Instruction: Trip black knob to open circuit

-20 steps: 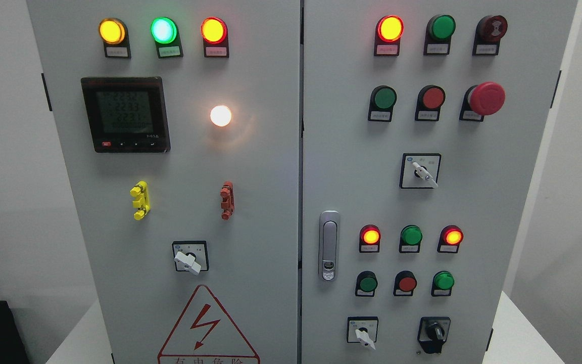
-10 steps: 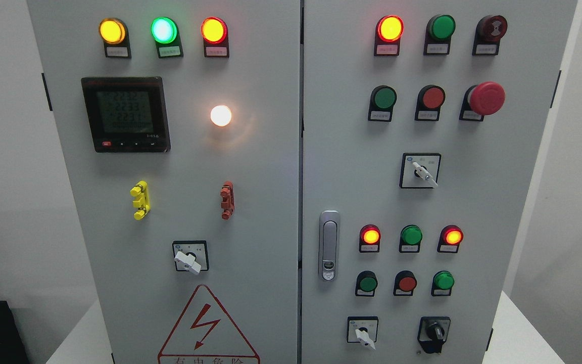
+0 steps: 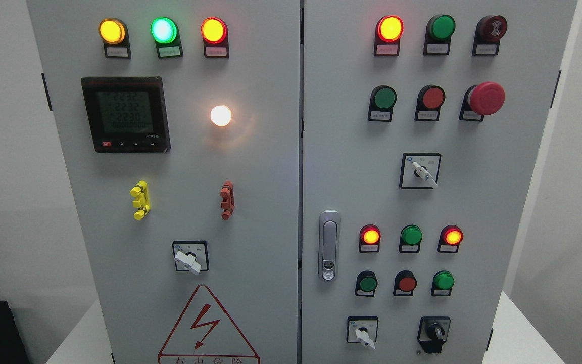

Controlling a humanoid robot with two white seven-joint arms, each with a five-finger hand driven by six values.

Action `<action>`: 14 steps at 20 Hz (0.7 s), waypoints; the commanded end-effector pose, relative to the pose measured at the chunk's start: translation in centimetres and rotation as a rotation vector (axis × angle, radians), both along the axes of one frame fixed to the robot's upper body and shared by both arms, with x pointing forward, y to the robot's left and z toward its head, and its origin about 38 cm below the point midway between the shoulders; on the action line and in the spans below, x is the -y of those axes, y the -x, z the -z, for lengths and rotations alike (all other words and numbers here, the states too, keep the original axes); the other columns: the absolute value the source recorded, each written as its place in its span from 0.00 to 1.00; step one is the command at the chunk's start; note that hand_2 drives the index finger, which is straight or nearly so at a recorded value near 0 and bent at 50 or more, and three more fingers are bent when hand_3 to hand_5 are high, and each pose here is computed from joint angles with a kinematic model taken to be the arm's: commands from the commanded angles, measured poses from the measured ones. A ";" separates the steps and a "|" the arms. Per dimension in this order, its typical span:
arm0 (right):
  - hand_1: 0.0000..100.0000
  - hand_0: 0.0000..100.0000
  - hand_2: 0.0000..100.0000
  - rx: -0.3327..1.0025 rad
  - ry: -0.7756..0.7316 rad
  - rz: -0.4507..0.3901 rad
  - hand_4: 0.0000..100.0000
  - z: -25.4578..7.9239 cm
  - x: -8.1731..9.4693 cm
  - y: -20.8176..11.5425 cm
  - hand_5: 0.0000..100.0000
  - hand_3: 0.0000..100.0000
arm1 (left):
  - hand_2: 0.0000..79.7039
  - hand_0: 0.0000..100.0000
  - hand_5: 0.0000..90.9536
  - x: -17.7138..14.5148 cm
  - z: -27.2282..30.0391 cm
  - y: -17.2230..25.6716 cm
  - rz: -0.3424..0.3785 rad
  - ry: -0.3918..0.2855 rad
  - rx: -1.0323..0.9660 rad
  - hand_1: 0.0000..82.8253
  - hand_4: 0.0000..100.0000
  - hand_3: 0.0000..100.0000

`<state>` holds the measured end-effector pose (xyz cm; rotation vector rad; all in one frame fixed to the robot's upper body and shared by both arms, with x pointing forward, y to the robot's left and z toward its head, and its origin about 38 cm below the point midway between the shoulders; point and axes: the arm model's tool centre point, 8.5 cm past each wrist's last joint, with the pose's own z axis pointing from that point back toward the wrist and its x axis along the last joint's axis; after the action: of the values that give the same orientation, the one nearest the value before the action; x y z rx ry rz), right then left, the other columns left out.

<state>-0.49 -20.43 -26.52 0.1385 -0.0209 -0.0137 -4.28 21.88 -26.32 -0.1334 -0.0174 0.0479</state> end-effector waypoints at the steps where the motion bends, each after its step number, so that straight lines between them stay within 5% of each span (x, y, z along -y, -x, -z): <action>1: 0.11 0.00 0.00 0.073 0.030 0.028 0.00 0.0 0.4 -2.7 0.00 0.00 | 0.00 0.12 0.00 0.0 0.0 0.0 0.023 0.000 0.005 0.47 0.00 0.00; 14: 0.11 0.00 0.00 0.390 0.081 0.037 0.00 -1.1 0.4 -8.1 0.00 0.00 | 0.00 0.12 0.00 0.0 0.0 0.0 0.023 0.000 0.005 0.47 0.00 0.00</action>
<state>4.49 -21.01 -26.11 0.0671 -0.2869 -0.0106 -4.24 21.89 -26.32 -0.1333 -0.0215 0.0475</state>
